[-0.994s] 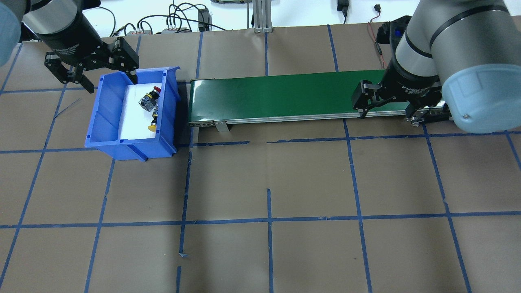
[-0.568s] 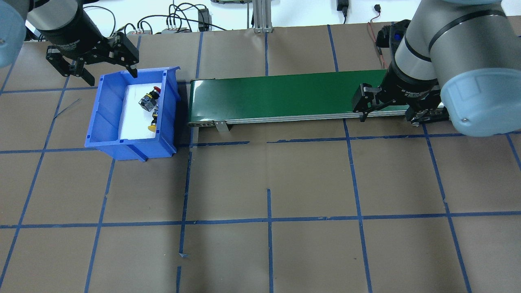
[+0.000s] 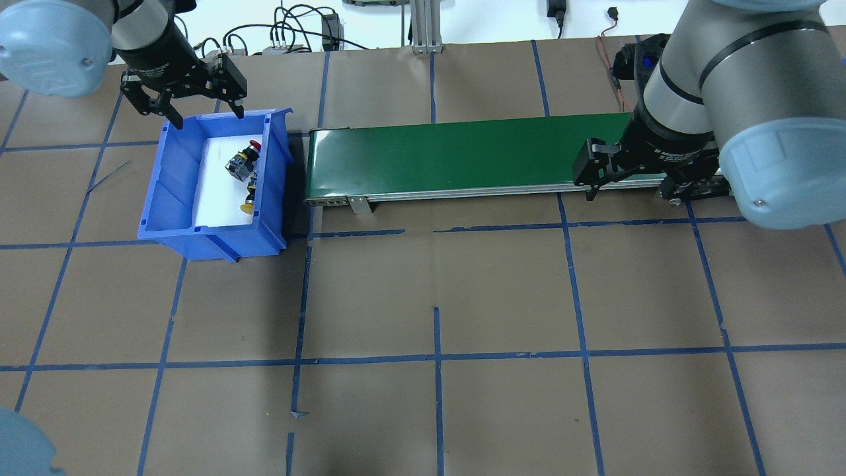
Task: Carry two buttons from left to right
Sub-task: 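Move the left gripper over the blue bin toward the red-capped button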
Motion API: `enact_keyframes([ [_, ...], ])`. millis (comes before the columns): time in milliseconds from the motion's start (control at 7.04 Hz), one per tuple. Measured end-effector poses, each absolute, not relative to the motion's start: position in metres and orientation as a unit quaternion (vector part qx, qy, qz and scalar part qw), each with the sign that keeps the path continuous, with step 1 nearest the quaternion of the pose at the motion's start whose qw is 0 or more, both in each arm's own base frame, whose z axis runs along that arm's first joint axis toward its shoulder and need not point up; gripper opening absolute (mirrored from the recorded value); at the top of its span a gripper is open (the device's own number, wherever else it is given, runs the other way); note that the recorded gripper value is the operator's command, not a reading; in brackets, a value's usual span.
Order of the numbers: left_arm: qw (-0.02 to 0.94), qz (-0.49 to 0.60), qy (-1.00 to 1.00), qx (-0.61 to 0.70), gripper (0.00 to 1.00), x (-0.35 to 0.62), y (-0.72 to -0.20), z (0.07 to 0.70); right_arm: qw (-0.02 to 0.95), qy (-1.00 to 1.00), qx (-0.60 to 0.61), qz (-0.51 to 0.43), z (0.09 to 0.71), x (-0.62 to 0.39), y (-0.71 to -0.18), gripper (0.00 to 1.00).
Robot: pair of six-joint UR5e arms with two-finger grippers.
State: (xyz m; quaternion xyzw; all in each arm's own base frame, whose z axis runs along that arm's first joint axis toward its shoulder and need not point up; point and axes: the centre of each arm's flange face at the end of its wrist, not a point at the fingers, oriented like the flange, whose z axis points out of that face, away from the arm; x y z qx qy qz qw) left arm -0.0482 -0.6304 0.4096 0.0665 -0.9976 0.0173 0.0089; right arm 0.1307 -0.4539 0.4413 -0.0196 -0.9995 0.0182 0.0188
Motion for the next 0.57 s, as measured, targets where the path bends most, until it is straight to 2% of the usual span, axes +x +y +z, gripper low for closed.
enact_keyframes([
  [568, 0.05, 0.016, -0.998, 0.037, 1.0, 0.009, -0.654, 0.388, 0.02, -0.999, -0.019, 0.018, 0.441, 0.13, -0.454, 1.0],
])
